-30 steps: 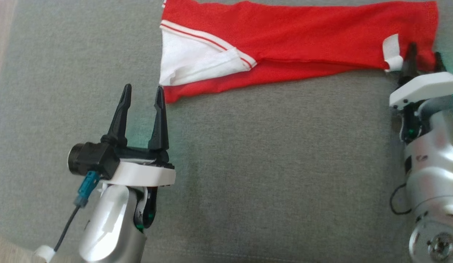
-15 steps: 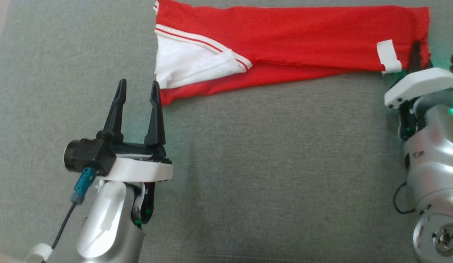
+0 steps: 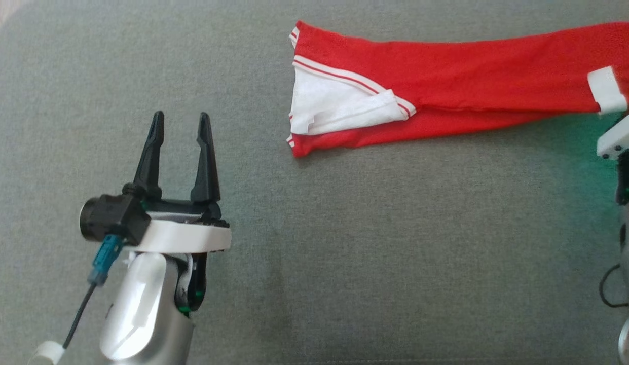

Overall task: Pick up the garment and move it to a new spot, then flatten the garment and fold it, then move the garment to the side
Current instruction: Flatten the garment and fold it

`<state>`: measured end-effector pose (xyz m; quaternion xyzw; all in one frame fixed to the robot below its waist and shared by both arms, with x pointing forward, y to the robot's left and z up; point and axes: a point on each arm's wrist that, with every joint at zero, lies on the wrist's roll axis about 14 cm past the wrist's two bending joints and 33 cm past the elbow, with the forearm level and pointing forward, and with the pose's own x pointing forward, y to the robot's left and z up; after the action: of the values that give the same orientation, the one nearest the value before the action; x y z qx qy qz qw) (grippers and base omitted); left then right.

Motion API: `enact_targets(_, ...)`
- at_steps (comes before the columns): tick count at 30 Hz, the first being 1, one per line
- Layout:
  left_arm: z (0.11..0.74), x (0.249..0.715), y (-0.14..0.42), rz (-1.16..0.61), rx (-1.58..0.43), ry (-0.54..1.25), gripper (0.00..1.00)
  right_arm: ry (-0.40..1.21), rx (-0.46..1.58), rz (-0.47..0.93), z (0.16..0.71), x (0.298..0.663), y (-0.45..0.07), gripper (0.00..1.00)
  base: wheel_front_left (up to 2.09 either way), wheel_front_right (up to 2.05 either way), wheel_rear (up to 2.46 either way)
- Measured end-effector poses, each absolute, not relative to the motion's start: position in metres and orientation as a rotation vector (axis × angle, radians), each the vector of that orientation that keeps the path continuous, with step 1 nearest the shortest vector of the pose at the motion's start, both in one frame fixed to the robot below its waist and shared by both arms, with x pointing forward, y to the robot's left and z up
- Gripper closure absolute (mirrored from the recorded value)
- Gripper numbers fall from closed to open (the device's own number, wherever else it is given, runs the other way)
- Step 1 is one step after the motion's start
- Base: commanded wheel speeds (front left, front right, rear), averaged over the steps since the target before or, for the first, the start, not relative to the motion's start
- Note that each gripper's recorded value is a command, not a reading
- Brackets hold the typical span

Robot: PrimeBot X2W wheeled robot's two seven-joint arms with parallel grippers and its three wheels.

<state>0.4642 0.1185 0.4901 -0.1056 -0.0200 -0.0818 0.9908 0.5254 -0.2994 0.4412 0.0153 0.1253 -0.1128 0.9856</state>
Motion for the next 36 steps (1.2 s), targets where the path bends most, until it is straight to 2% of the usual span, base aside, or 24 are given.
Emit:
enact_targets(4,0.496,0.461,0.117,-0.171,-0.215,-0.054,0.00,0.223,0.039,-0.200,0.454,0.526,-0.289,1.00,0.00,0.00,0.00)
enact_targets(11,0.504,0.446,0.127,-0.147,-0.209,-0.067,0.00,0.141,0.099,-0.015,0.483,0.541,-0.201,1.00,0.00,0.00,0.00)
enact_targets(19,0.509,0.429,0.145,-0.100,-0.200,-0.078,0.00,0.076,0.149,0.148,0.509,0.548,-0.132,1.00,0.00,0.00,0.00)
enact_targets(27,0.510,0.415,0.156,-0.067,-0.212,-0.073,0.00,0.118,0.189,0.425,0.503,0.536,-0.029,1.00,0.00,0.00,0.00)
enact_targets(36,0.502,0.402,0.172,-0.003,-0.222,-0.047,0.00,0.281,0.166,0.549,0.450,0.518,0.021,1.00,0.00,0.00,0.00)
